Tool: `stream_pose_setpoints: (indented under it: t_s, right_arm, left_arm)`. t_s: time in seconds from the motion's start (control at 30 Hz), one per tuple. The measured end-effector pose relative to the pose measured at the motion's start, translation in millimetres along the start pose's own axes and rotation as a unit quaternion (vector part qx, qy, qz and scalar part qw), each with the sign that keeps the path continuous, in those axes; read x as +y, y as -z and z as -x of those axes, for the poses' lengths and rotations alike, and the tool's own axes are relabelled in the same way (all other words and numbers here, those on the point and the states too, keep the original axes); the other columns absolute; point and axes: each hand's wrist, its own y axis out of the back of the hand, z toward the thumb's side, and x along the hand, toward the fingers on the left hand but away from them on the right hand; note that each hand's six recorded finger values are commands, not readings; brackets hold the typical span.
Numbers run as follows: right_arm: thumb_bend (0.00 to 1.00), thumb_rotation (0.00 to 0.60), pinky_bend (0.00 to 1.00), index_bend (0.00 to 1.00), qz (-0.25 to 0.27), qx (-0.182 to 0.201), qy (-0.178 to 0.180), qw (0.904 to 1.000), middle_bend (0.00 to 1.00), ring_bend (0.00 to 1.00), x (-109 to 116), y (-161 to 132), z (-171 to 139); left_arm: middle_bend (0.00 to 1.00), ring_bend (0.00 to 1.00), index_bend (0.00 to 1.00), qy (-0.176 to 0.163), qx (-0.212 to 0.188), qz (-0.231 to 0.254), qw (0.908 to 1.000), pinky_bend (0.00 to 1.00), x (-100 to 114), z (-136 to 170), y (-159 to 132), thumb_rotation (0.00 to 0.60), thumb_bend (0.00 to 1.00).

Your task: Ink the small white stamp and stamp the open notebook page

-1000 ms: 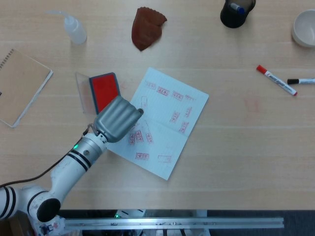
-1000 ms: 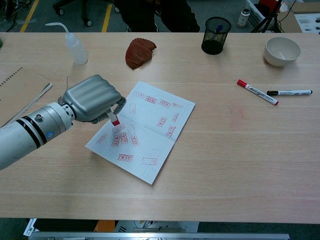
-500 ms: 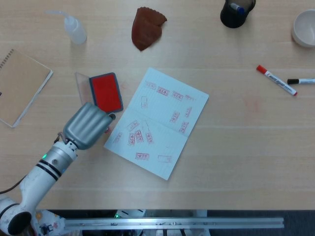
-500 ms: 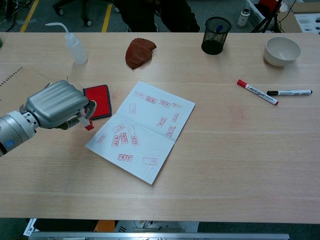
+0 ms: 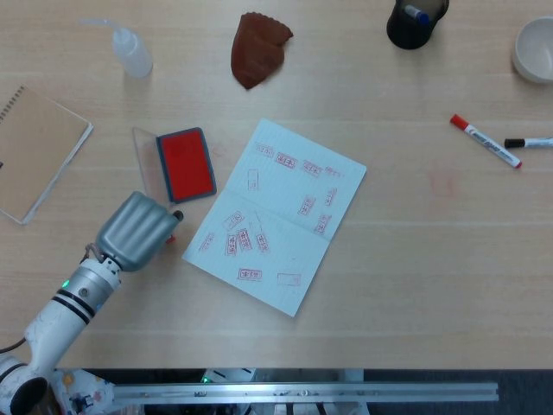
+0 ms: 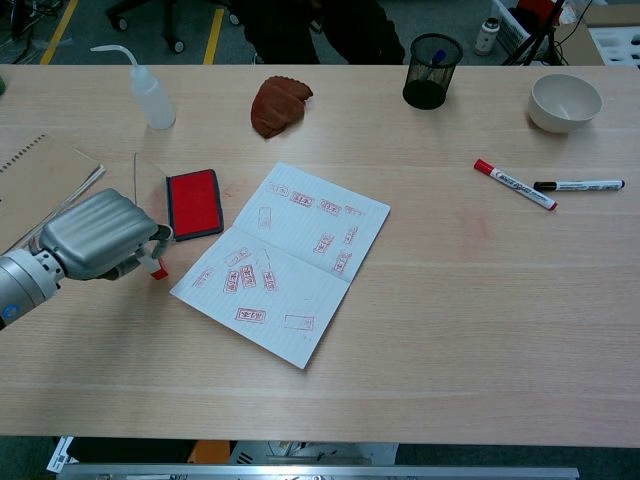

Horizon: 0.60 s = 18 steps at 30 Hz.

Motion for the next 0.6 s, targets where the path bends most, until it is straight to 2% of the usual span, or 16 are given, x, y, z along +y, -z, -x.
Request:
stream_pose_setpoints:
  t_s: [0.6]
  right_arm:
    - [0.21,0.6,0.39,0.34,-0.001,-0.005,0.005,1.0,0.4,0.33,3.6,2.5,-2.9]
  left_arm:
    - [0.99,0.97,0.47,0.011,0.021,0.007,0.9997,1.0,-14.5,-7.1,7.3,0.6,0.4]
